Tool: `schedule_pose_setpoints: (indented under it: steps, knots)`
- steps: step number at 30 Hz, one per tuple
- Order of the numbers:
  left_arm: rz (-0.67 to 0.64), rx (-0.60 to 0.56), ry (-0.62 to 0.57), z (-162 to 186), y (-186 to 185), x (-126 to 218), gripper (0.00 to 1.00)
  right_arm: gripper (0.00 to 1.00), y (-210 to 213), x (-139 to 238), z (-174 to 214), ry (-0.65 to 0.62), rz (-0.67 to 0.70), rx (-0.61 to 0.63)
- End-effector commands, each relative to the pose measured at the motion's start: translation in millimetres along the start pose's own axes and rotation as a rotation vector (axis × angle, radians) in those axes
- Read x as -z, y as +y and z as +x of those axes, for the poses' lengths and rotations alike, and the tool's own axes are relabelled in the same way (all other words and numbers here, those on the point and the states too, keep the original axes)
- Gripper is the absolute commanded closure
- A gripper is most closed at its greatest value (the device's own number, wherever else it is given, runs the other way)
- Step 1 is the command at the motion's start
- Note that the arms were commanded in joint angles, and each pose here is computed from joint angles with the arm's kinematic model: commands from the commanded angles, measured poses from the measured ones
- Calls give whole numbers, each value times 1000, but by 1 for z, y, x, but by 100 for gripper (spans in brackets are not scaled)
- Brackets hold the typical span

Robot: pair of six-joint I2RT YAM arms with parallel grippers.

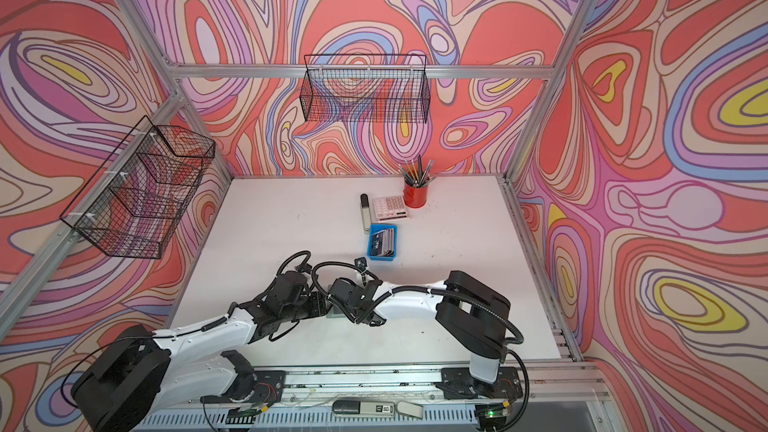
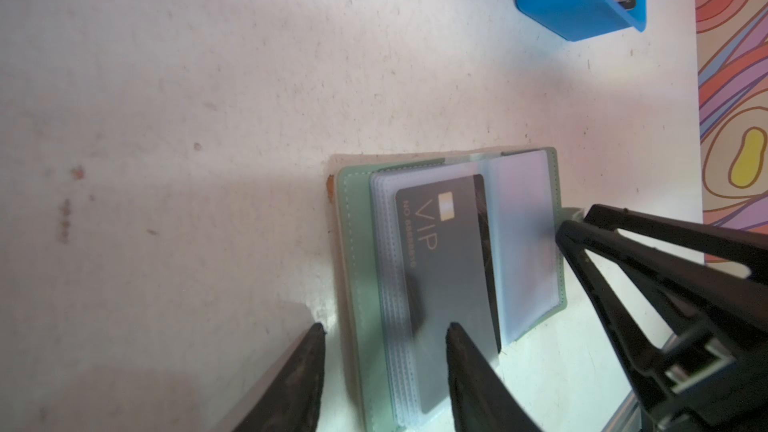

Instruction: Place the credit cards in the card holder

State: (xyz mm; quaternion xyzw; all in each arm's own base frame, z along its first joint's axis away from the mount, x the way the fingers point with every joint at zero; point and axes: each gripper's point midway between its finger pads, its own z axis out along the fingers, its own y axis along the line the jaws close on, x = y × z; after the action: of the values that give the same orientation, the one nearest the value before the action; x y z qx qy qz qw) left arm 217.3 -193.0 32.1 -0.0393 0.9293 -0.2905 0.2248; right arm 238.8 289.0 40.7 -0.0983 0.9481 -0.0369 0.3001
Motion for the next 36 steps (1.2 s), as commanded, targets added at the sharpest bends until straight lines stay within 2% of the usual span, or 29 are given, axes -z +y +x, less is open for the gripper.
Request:
schedule_pose_setpoints:
  steps: [1, 5, 8, 12, 25, 32, 36]
  knots:
    - [10, -14, 3, -1, -4, 1, 51, 81, -3, 3, -3, -17, 24, -4]
    - [12, -14, -4, -2, -5, 2, 51, 83, -6, 4, -3, -22, 32, -7]
    - [13, -14, -2, -1, -5, 3, 51, 73, -6, 3, -2, -17, 36, -2]
    - [12, -15, -5, -2, -5, 3, 51, 71, -6, 1, -1, -14, 48, 2]
    - [10, -14, -2, -1, -5, 3, 51, 100, -12, 7, -3, -32, 41, -22]
    - [1, -8, 0, -1, -3, 2, 50, 100, -15, 14, -6, -48, 25, -46]
    - [-84, 23, 0, -1, 11, 3, 47, 100, -12, 16, -4, -65, -38, -86]
